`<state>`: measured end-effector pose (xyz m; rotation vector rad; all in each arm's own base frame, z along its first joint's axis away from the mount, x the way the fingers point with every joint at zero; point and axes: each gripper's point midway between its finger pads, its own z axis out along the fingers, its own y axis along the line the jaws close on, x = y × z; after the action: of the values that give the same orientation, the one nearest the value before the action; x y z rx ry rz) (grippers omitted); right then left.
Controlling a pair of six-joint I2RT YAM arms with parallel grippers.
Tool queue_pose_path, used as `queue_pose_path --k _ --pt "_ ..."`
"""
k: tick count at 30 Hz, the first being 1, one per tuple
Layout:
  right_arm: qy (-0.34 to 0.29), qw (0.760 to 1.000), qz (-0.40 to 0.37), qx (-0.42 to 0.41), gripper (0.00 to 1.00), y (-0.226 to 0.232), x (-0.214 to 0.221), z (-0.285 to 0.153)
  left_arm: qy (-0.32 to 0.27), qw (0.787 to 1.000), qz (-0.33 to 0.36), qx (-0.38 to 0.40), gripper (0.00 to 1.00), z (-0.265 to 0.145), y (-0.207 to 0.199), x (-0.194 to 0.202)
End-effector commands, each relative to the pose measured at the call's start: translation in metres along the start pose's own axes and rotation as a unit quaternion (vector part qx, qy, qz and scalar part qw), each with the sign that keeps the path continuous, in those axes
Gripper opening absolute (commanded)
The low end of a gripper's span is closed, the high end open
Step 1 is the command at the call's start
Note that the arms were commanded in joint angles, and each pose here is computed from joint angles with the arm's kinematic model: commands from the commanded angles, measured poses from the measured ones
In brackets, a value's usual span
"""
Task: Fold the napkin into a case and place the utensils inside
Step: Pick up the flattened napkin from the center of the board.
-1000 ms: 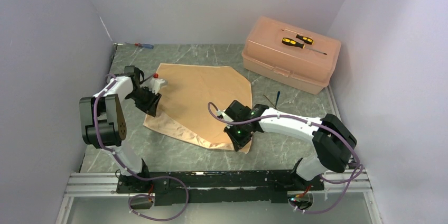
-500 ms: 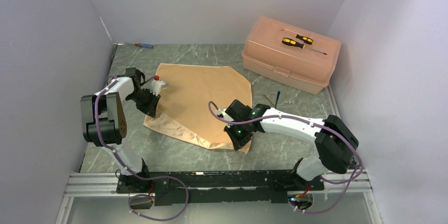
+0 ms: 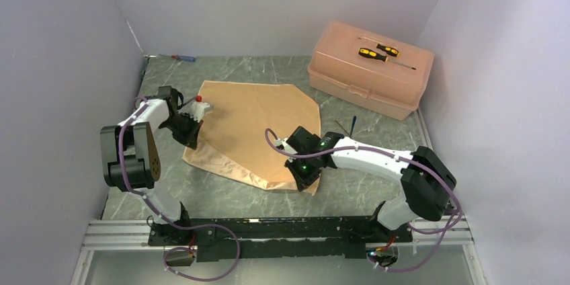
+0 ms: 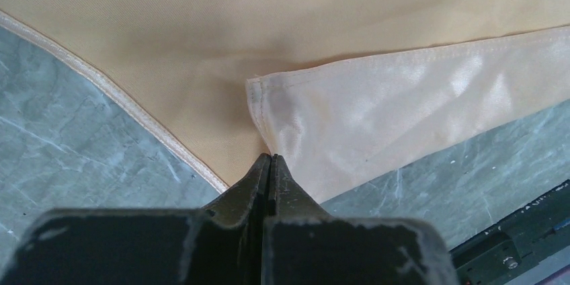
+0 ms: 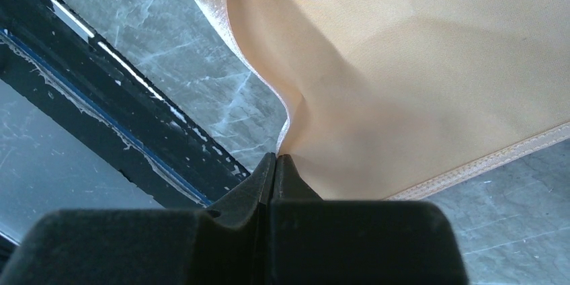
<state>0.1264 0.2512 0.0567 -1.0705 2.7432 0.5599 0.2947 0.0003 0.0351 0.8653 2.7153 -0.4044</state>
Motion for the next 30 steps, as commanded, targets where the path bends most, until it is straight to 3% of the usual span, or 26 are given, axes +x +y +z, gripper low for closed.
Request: queue_pose_path --k 1,10,19,30 --pt "-0.037 0.999 -0.010 0.001 0.00 0.006 -0.022 -0.015 -0.020 1.000 0.005 0.014 0.03 -0.013 -0.010 -0.009" --pt "-0.069 0.997 -0.022 -0.004 0.00 0.014 -0.036 -0.040 -0.053 0.999 -0.013 0.004 0.02 -0.050 -0.019 -0.024" --pt "-0.028 0.999 -0.002 -0.026 0.00 0.020 -0.007 -0.025 -0.029 0.999 -0.030 0.005 0.03 -0.049 -0.034 0.017" --pt "-0.020 0.997 -0.021 -0.065 0.00 0.050 0.023 -0.051 -0.049 0.999 0.013 -0.009 0.02 -0.093 -0.077 0.043"
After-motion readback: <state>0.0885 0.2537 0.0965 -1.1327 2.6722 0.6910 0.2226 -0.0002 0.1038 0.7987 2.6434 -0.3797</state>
